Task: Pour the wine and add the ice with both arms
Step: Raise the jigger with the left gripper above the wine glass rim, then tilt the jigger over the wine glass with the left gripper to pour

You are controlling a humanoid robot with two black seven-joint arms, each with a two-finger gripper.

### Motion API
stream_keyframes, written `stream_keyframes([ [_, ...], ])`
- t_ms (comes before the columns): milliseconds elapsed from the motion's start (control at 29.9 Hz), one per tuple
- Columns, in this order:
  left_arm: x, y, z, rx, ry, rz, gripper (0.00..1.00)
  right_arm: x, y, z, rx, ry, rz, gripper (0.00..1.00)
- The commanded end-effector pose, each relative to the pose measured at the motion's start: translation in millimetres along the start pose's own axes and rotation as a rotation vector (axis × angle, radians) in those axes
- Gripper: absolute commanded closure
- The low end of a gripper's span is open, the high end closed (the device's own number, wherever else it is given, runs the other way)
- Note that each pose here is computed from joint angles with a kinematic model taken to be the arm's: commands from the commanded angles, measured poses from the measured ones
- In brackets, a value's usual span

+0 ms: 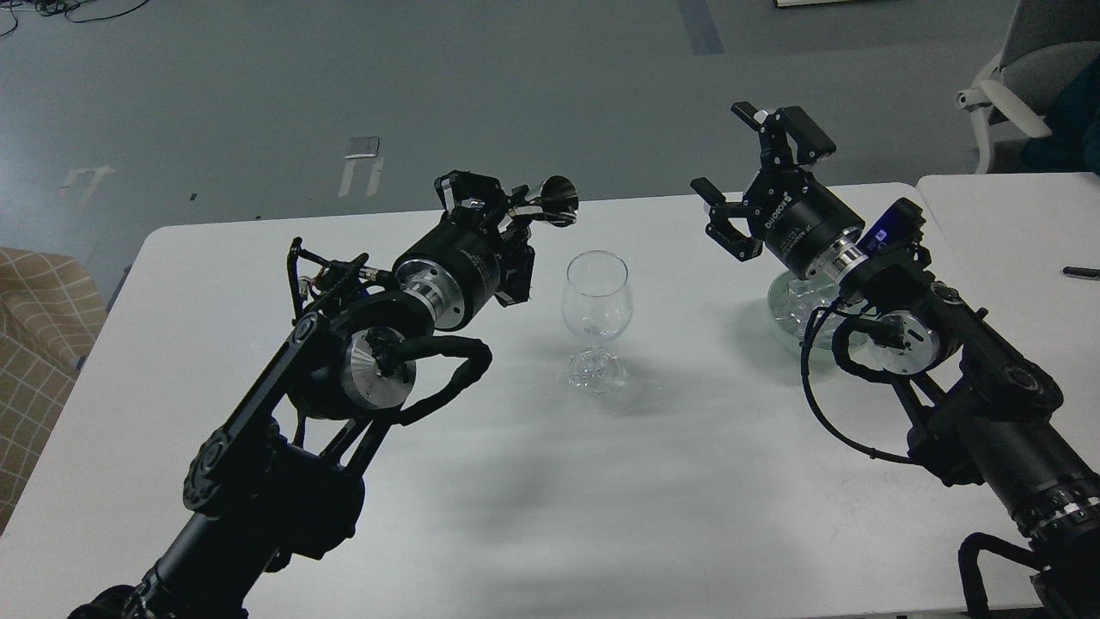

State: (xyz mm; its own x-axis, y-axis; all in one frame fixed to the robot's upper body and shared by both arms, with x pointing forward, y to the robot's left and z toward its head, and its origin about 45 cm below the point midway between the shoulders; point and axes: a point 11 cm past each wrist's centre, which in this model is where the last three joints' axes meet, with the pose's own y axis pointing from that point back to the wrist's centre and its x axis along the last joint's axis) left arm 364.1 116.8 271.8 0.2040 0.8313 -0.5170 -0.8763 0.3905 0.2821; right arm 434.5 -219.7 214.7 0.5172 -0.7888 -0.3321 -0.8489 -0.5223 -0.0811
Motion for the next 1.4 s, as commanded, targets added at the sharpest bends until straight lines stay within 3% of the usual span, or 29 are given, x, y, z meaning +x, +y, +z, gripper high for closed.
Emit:
stream_keyframes([
  [0,1,0,0,-0.008,-0.013,0.006,1.00,0,0,0,0.000,0.000,0.000,0.00],
  [1371,-20,4,-19,-0.071,-0.311,0.007,1.00,1,5,9,-0.014,-0.007,0.008,0.00],
])
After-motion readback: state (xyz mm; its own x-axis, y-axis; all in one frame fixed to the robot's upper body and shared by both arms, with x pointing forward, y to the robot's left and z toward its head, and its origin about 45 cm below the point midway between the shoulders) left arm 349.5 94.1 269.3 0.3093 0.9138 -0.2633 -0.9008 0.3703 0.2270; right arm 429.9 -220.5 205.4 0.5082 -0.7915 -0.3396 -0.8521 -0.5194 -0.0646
